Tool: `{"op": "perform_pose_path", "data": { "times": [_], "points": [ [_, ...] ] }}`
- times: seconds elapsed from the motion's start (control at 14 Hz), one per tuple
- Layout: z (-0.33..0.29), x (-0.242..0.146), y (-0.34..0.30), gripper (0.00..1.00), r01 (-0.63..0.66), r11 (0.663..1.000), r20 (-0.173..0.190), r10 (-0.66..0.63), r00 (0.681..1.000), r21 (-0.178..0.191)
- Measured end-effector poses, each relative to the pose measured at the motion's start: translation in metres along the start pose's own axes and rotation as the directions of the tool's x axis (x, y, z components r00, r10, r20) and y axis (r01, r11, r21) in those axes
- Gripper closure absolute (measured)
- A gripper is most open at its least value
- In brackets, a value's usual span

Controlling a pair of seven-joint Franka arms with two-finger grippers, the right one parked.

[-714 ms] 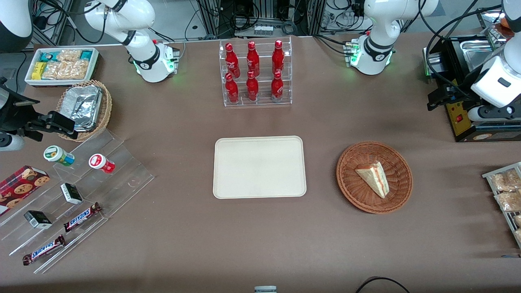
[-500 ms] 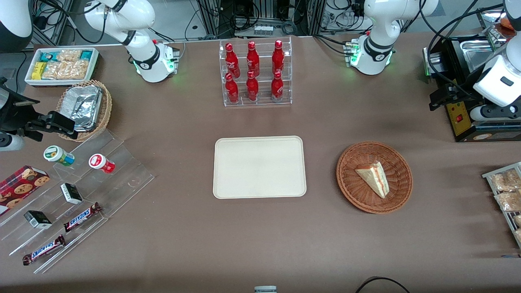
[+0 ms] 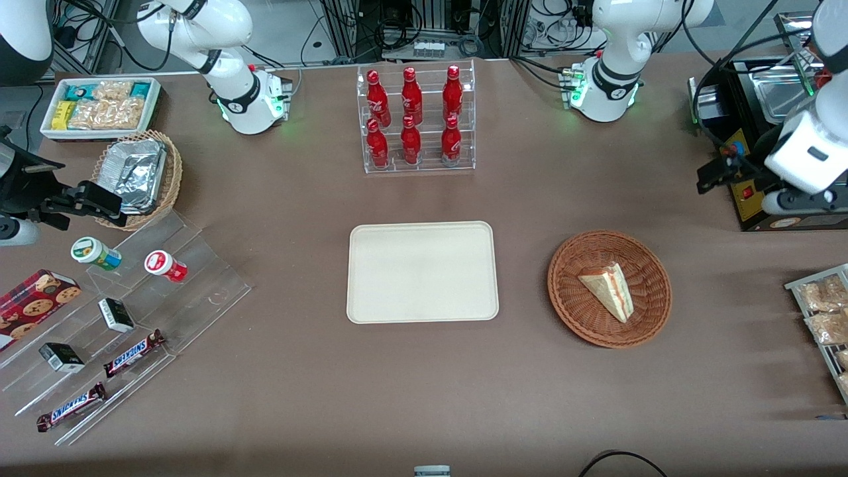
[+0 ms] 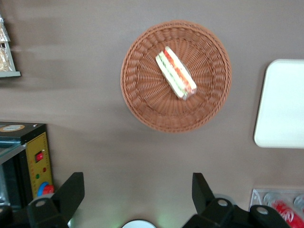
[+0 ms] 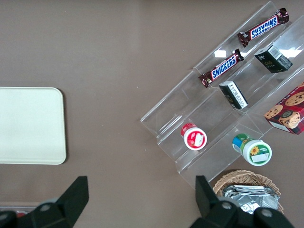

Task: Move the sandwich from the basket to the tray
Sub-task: 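Move the left gripper down over the basket and grasp the wrapped sandwich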

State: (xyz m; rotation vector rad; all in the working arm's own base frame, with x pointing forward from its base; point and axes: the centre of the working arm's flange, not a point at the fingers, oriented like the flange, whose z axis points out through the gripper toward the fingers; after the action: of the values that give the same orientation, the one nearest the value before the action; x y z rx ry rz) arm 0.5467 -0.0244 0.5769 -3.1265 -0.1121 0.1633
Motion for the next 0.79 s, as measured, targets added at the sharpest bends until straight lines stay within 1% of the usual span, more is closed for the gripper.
{"op": "perform_pose_path", "data": {
  "times": [0.21,0.29,0.5,0.64,0.79],
  "points": [
    [0.035,0.027,0.007,0.0,0.063,0.998,0.012,-0.063,0.998,0.001],
    [0.05,0.036,0.01,0.0,0.093,0.996,0.01,-0.093,0.996,0.001],
    [0.098,0.052,0.034,0.0,0.211,0.977,-0.029,-0.212,0.977,-0.011],
    [0.127,0.054,0.046,0.0,0.302,0.953,-0.042,-0.303,0.952,-0.022],
    [0.149,0.056,0.055,0.0,0.365,0.93,-0.054,-0.367,0.929,-0.041]
  ]
}}
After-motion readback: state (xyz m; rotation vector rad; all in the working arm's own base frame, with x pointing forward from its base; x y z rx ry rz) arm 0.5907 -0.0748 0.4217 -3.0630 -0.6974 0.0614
